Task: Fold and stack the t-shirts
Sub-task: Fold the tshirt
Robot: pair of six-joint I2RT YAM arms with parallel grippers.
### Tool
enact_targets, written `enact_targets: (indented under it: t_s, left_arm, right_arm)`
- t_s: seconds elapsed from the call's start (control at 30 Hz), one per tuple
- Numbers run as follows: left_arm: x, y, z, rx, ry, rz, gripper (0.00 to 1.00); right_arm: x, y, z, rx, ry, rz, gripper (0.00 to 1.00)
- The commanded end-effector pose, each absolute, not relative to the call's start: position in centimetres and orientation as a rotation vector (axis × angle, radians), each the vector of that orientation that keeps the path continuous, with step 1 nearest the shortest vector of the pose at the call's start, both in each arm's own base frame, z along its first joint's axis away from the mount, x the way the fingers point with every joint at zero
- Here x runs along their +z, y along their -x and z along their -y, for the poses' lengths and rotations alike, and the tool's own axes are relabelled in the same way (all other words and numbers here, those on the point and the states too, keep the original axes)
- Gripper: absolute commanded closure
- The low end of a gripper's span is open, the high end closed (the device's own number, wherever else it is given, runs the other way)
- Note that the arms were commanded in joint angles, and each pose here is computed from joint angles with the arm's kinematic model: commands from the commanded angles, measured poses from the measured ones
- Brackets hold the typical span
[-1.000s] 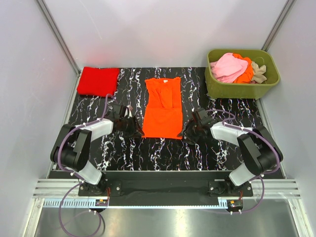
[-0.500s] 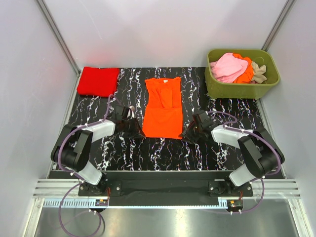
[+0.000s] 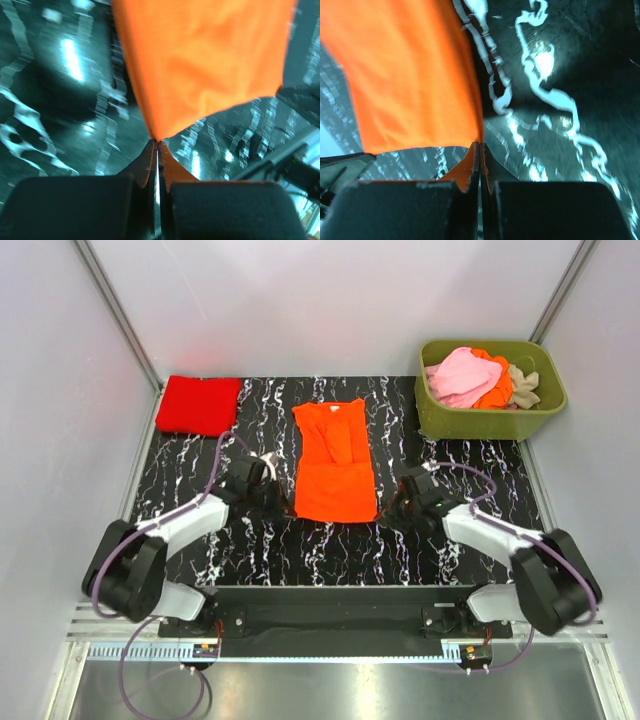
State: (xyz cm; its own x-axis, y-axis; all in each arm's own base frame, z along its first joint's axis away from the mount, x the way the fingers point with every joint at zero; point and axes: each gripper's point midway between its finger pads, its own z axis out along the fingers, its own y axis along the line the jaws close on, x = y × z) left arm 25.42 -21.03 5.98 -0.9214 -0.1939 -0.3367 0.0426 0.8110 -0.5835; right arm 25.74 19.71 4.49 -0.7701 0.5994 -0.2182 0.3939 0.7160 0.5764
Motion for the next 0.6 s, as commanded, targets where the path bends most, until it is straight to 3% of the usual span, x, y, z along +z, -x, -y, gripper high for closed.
enact_targets:
  t_s: [0.0,0.33,0.57]
  left_arm:
    - [8.4,-24.0,21.4,-0.865,0.096,-2.531,1.00]
    - [12.5,-16.9,23.6,-0.966,0.035,-2.504,1.00]
    - [13.8,-19.1,24.0,-0.871,0.003,-2.523,1.00]
  right_arm:
    - [5.6,-23.8,-17.8,0.630,-0.697,-2.545,1.00]
    - [9.9,-19.4,-16.8,0.793,-0.631,-2.460,1.00]
    - [14.9,-22.5,-16.8,0.752,-0.492,-2.331,1.00]
